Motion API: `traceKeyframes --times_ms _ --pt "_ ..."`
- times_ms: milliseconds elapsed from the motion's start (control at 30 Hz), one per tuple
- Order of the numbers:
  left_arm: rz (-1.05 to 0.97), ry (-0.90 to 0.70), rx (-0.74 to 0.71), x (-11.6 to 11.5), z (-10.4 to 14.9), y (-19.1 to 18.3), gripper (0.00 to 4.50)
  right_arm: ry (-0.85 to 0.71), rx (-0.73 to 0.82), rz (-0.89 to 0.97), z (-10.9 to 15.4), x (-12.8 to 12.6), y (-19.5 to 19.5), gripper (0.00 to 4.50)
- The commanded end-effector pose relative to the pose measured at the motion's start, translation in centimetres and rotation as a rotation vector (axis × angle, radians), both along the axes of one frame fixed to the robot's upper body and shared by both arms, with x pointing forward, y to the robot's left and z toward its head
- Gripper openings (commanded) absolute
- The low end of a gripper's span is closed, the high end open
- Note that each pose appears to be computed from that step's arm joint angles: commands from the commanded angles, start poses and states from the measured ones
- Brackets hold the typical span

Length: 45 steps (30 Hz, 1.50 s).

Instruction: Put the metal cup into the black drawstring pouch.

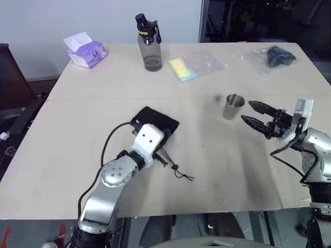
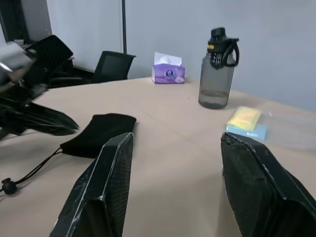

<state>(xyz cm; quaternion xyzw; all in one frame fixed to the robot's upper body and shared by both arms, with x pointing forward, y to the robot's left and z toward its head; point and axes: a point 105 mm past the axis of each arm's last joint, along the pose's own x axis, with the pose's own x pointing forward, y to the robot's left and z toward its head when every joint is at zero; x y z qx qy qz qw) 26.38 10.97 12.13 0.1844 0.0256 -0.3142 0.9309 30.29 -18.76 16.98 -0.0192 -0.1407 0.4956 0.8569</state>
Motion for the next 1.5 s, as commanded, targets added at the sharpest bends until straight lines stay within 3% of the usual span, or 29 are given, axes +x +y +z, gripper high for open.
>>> traceKeyframes --times_ms 33,67,267,367,533,967,1067,1167,1233,1367,1500 --pt "0.049 -0.039 0.082 0.0 -0.3 0.4 2.17 -0.032 0.023 0.083 0.6 -1.7 -0.3 2.85" --pt "0.063 -0.039 0.092 0.3 -0.5 0.4 2.51 -0.009 -0.005 0.121 0.0 -2.3 -0.2 2.85" --pt "0.134 -0.107 0.253 1.9 -1.3 0.1 2.51 0.106 -0.128 0.228 -3.1 -4.5 0.2 2.85" --pt "0.132 -0.125 0.263 1.9 -1.4 -1.2 2.51 0.142 -0.120 0.231 -3.7 -4.9 0.2 2.85" --pt "0.240 -0.136 0.298 2.4 -1.5 -0.7 2.51 0.176 -0.252 0.282 -5.9 -6.2 0.0 2.85" --pt "0.404 -0.153 0.300 4.1 -1.7 -0.4 2.51 0.161 -0.229 0.254 -5.9 -5.9 0.3 2.85" --pt "0.409 -0.174 0.265 4.5 -1.2 -0.5 1.85 0.156 -0.225 0.245 -5.8 -5.9 0.2 2.85" --pt "0.376 -0.185 0.235 4.5 -1.0 -0.9 0.49 0.148 -0.221 0.233 -5.7 -5.8 0.2 2.85" --pt "0.393 -0.178 0.237 4.6 -1.2 -0.5 0.14 0.139 -0.227 0.232 -5.7 -5.8 0.4 2.85" --pt "0.406 -0.174 0.233 4.9 -1.2 0.0 0.14 0.101 -0.198 0.212 -4.9 -5.4 0.7 2.85" --pt "0.358 -0.121 0.089 5.4 0.0 -0.5 0.14 -0.103 -0.192 0.000 -0.1 -0.9 1.1 2.85"
